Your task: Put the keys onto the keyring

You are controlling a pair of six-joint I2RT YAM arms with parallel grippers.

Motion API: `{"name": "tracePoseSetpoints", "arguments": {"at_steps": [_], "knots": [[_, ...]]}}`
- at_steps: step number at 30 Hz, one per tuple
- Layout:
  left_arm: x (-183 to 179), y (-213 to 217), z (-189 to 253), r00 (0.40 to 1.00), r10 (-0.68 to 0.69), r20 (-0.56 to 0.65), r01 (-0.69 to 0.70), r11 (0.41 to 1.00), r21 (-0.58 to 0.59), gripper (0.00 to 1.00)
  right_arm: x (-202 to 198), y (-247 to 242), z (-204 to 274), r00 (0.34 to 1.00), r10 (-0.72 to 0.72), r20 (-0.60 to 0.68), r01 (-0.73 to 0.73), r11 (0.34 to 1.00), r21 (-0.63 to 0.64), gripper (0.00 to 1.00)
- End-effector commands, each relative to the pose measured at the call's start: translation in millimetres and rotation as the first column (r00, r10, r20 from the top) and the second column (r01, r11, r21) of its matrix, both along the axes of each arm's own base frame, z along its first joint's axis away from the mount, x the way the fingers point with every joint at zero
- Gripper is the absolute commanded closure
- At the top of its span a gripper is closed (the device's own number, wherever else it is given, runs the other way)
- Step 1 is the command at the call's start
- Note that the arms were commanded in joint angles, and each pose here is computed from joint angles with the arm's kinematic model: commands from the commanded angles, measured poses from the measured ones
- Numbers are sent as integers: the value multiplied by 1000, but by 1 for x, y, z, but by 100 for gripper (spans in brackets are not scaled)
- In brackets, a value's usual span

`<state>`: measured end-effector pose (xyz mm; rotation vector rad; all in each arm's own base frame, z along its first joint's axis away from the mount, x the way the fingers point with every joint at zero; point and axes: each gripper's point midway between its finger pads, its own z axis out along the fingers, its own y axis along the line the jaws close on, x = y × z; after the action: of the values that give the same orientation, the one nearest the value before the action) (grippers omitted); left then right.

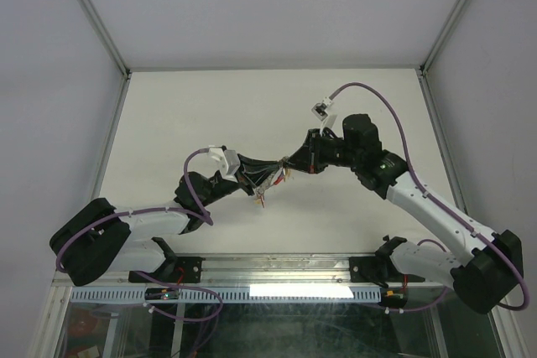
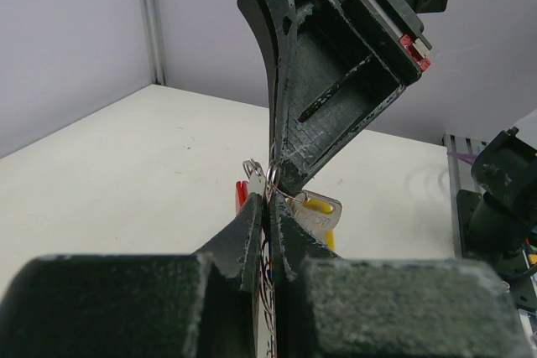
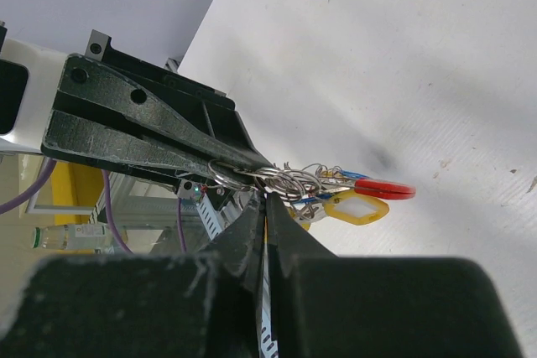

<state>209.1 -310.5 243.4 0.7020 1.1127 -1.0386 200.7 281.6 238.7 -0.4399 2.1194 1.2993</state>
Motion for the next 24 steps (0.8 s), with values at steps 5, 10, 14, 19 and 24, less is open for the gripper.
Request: {"name": "tracePoseSetpoints", "arguments": {"at_steps": [5, 10, 14, 19, 24], "knots": [[-4, 5, 40, 995, -1, 103, 11, 995, -98, 100, 0, 5, -3, 1000, 5, 26, -3, 999, -42, 91], [-4, 6, 40, 995, -1, 102, 11, 995, -97, 100, 8, -15, 16, 979, -20, 201, 44, 992, -119, 70], [-4, 6, 40, 994, 1, 107, 9, 996, -93, 100, 14, -32, 30, 932, -34, 362, 97, 983, -158, 61], [-8, 4, 41, 993, -22, 115, 32, 996, -89, 100, 14, -37, 44, 816, 19, 578, 73, 988, -135, 57], [-14, 0, 41, 990, -64, 127, 74, 994, -77, 100, -6, -27, 53, 595, 205, 777, -89, 978, -190, 61]]}}
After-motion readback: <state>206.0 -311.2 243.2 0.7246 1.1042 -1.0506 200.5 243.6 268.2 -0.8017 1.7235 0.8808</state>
